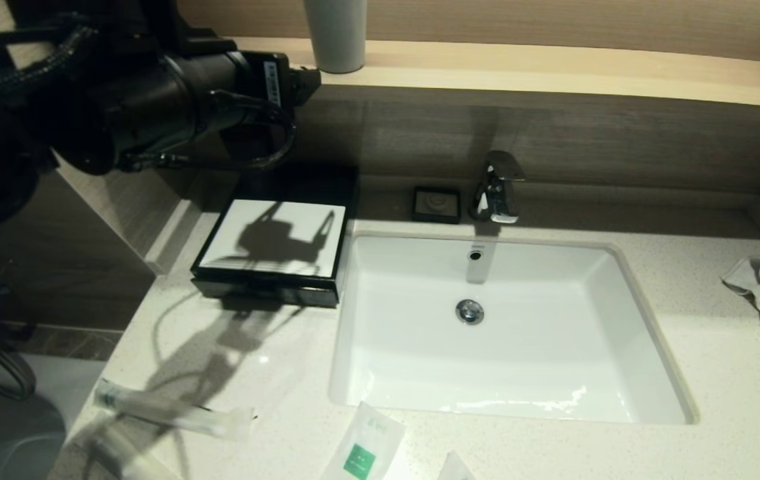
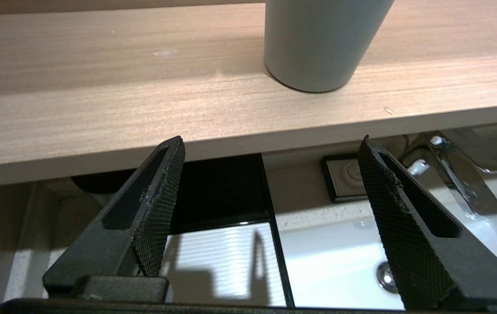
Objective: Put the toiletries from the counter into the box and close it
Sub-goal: Pick up the cup
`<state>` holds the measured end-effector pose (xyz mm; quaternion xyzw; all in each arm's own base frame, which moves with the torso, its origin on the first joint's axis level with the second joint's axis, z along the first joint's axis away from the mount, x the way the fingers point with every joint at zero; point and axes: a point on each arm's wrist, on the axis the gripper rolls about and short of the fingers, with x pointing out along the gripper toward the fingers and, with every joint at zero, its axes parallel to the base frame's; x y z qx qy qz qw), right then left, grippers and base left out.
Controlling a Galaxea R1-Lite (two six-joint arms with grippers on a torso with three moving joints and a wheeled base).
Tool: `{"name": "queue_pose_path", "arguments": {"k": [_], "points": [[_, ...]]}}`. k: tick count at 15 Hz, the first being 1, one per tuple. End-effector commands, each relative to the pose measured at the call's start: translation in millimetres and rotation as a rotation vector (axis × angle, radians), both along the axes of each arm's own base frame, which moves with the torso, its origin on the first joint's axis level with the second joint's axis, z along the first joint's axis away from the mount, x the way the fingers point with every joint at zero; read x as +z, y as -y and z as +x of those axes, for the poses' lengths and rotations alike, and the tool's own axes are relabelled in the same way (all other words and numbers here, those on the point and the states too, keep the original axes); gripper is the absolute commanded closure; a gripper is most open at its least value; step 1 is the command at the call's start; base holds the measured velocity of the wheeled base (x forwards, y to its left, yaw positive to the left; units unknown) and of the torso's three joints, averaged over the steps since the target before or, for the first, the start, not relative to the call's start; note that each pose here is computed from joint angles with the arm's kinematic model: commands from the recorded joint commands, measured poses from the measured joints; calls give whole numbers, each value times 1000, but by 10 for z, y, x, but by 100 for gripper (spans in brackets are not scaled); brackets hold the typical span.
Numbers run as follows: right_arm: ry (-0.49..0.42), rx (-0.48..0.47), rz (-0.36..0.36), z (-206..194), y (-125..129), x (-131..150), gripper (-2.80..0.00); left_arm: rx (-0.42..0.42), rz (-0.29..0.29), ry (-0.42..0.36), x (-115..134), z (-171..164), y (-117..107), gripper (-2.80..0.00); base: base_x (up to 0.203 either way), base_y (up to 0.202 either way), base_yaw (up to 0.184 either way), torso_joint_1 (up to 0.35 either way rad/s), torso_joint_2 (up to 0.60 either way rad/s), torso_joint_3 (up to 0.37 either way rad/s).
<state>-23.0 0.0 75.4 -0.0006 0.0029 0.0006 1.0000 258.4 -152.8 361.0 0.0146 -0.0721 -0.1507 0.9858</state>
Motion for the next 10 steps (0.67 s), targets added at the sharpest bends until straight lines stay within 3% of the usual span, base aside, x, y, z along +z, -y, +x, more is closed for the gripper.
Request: {"name": "queue_pose_path", "arguments": {"k": [1, 10], "points": [[0, 0, 0, 0, 0, 0, 0, 10, 1, 14, -46, 134, 146, -280, 0, 0, 0, 0, 0, 0], [0, 0, 0, 0, 0, 0, 0, 9, -23, 57, 26, 238, 310, -280, 0, 0, 0, 0, 0, 0]]}}
